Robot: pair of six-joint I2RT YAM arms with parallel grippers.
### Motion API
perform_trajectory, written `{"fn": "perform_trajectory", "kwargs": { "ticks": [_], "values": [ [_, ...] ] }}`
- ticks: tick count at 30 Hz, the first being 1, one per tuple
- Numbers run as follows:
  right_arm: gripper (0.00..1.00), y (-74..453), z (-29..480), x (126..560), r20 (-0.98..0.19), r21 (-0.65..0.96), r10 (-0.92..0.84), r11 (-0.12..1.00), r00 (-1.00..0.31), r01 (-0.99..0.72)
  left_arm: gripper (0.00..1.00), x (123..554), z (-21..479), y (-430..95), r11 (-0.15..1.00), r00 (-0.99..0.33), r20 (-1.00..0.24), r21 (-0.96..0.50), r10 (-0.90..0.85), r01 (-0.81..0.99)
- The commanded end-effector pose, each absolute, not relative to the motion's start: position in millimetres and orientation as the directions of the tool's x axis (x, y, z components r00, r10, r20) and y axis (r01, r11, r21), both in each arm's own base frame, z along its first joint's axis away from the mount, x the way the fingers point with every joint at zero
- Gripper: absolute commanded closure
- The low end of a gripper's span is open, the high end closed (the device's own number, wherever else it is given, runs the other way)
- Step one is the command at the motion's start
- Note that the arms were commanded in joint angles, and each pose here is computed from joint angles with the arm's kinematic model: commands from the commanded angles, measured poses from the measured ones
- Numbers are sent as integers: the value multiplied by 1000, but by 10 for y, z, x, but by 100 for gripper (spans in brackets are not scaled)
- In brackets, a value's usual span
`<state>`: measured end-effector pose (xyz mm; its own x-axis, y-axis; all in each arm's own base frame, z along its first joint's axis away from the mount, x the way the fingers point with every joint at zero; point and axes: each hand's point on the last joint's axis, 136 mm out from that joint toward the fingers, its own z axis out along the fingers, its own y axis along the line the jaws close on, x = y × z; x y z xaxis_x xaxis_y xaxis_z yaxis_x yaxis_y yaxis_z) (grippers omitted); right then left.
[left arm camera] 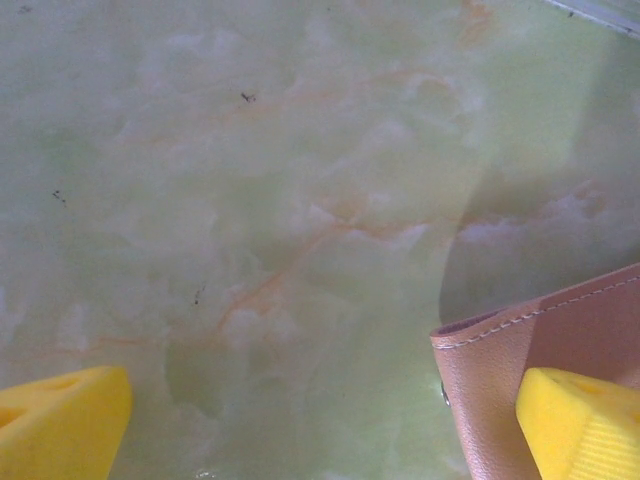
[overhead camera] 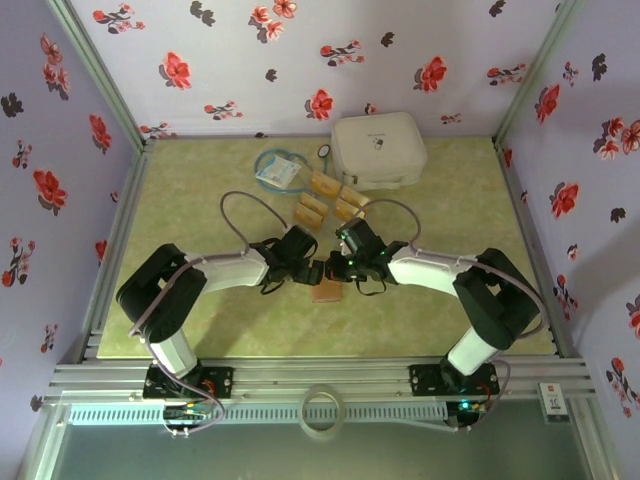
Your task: Put the credit cards into the card holder
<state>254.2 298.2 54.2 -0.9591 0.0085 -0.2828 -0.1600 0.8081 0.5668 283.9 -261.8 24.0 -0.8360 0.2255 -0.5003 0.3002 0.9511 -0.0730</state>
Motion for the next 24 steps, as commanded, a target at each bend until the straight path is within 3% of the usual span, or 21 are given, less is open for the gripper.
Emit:
{"fn": "perform_trajectory", "kwargs": {
  "ticks": [1,24],
  "values": [
    [100,3014,499,2554,-267,595,32,792,-963,-139,0,2631,25,-2446,953,-866,-422,-16,268,302],
    [100,2782,82,2373,-220,549,50,831,-974,-82,0,2622,27,-2437,955,-867,-423,-20,261,297]
  ]
}}
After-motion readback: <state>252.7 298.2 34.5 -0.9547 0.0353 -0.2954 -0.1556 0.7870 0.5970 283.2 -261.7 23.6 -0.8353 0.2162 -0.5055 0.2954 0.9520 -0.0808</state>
